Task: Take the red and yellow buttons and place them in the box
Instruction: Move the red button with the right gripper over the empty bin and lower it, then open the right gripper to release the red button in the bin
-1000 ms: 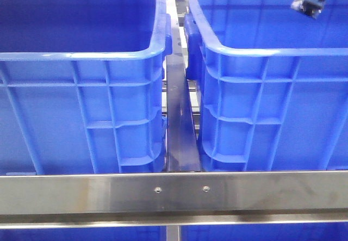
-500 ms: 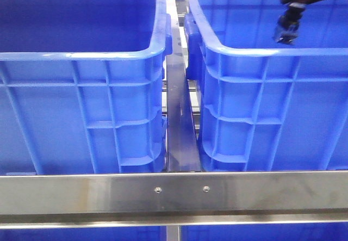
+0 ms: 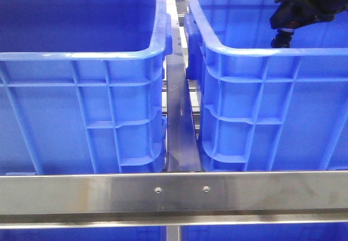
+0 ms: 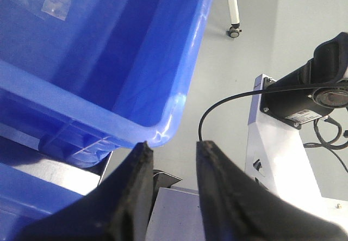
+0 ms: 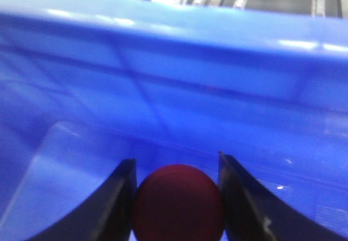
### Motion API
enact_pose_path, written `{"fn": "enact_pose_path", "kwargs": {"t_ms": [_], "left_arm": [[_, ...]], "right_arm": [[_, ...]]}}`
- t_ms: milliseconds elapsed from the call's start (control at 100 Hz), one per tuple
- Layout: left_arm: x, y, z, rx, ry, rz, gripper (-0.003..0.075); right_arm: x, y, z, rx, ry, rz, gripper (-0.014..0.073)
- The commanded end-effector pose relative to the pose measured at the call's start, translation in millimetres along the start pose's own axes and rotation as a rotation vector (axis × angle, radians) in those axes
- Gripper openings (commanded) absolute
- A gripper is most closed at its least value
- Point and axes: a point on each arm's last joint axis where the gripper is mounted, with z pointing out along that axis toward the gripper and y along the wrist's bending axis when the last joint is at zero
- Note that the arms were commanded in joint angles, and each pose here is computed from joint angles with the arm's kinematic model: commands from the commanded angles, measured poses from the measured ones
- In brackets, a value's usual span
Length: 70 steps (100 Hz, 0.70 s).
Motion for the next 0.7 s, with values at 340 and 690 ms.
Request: {"fn": "enact_pose_path", "kwargs": {"t_ms": [340,690], "left_arm": [[-10.3,-22.6,-19.6,0.052,-0.069,0.027,0.0196],[-10.3,-22.6,-19.6,0.052,-0.069,0.027,0.0196]], "right_arm": [[-11.7,-4.8,1.9,0.027,-0.049,0.013,0.0246],[-11.6,-4.4,1.9,0.023,-0.047,0.015,0.0490]]}}
